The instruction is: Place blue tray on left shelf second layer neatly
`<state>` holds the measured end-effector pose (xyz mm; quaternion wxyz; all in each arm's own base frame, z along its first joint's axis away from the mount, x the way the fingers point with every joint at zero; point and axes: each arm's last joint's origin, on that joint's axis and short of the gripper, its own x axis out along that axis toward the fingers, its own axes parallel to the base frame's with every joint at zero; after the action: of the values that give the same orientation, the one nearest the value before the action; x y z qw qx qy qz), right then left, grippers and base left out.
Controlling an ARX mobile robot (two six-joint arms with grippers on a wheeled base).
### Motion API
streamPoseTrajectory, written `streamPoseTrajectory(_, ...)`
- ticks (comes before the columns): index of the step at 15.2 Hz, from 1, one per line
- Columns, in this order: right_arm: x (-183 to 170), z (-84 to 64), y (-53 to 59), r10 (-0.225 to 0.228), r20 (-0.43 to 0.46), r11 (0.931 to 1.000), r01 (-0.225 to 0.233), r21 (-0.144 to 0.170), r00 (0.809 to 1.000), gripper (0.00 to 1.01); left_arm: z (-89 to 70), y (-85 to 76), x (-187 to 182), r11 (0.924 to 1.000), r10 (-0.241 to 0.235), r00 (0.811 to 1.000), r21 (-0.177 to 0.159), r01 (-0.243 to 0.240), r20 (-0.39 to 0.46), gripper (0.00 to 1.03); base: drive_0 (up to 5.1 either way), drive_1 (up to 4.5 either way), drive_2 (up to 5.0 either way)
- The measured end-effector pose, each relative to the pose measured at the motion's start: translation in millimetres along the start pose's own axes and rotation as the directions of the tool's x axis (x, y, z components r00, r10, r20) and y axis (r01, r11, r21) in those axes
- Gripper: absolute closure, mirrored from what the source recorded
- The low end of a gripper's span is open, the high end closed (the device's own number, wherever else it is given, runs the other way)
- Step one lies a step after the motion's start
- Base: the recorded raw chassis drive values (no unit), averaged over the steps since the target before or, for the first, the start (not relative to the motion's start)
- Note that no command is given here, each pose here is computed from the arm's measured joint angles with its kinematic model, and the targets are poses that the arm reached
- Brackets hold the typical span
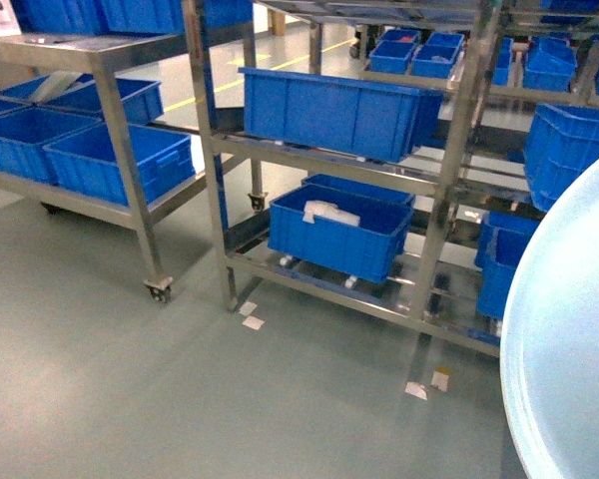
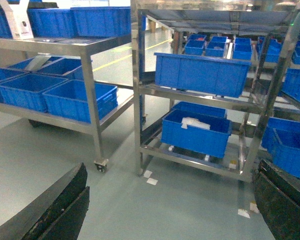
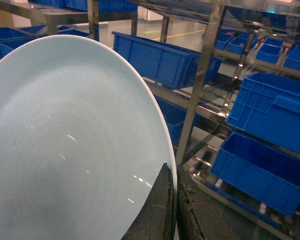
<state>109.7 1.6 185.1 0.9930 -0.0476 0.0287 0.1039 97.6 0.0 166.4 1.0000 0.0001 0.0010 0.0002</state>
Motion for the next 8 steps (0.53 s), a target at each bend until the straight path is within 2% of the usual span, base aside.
streamPoseTrajectory(4, 0.0, 0.0, 0.0, 0.000, 0.000, 1.0000, 0.000, 0.000, 1.000, 0.99, 0.0, 0.0, 0.0, 1.0000, 0.000, 1.000, 0.000, 0.000, 0.000, 0.05, -1.6, -1.60, -1.6)
streamPoseTrajectory(8, 0.0, 0.0, 0.0, 0.000, 0.000, 1.0000, 0.000, 0.000, 1.000, 0.99, 0.0, 0.0, 0.0, 1.0000, 0.000, 1.000, 0.000, 0.000, 0.000, 0.05, -1.8, -0.07, -3.5)
